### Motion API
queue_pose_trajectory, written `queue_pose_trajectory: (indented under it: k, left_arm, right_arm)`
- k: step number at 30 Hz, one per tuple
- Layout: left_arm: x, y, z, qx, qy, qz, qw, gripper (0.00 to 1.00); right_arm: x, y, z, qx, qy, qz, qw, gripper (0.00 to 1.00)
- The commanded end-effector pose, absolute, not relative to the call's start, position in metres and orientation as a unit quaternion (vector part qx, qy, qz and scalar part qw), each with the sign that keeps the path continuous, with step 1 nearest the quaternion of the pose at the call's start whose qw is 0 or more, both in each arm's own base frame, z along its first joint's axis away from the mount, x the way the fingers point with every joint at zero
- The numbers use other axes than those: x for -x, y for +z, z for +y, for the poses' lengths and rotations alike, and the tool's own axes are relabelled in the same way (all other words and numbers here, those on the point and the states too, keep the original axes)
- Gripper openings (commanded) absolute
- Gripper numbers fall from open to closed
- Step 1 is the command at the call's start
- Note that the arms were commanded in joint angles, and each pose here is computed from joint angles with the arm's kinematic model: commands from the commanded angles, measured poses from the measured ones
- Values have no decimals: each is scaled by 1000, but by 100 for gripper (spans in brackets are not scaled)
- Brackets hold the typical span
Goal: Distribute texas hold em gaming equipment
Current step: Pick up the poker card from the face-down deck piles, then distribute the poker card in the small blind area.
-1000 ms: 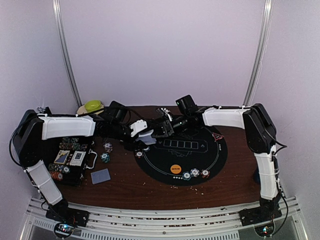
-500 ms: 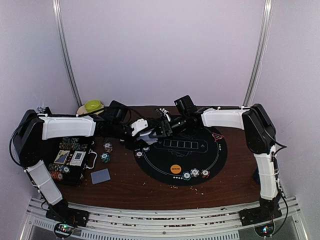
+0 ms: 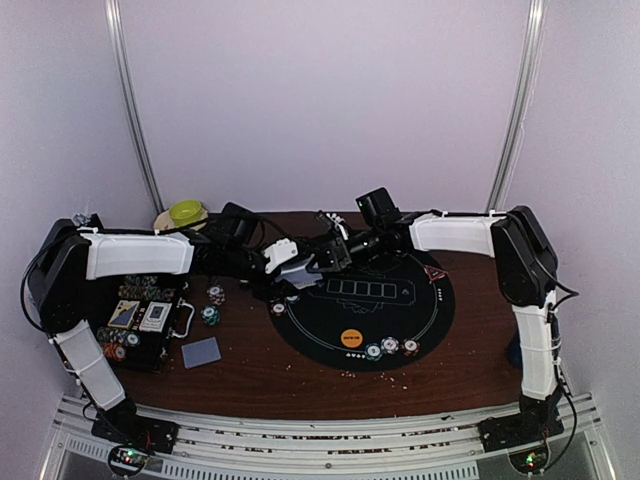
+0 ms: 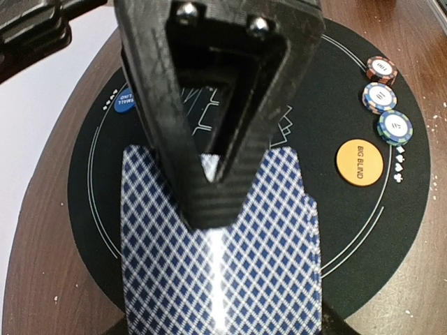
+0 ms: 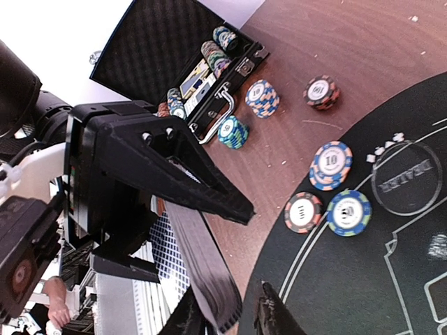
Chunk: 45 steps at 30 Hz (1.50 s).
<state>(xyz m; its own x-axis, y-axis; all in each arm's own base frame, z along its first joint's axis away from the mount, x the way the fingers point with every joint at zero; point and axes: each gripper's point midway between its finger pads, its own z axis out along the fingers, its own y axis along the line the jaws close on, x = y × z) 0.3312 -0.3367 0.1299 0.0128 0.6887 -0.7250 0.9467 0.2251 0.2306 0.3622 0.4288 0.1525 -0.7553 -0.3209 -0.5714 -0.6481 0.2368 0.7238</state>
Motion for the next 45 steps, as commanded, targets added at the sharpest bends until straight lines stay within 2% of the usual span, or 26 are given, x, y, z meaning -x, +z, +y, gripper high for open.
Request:
queue_pose_trajectory:
  k: [1, 8, 13, 25, 27, 30, 45]
  left_arm:
    - [-337, 152, -349, -597, -179, 660, 419, 4]
    - [-338, 150, -348, -596, -176, 662, 418, 4]
    - [-339, 150, -348, -595, -174, 663, 419, 4]
    - [-336, 145, -349, -600, -182, 662, 410, 4]
    - [-336, 144, -349, -601, -182, 662, 409, 4]
    - [-336, 143, -349, -601, -181, 664, 407, 4]
    - [-343, 142, -345, -593, -165, 670, 415, 3]
  right_arm:
    - [-375, 158, 411, 319, 501, 781, 190, 26]
    - [-360, 172, 415, 337, 537, 755, 166, 25]
    - [-353, 184, 417, 348, 554, 739, 162, 19]
    - [-350, 195, 417, 368, 555, 728, 165, 19]
    - [-349, 195, 417, 369, 557, 726, 162, 13]
    - [-348, 197, 417, 371, 558, 724, 162, 0]
    - [-368, 213, 395, 346, 560, 727, 194, 0]
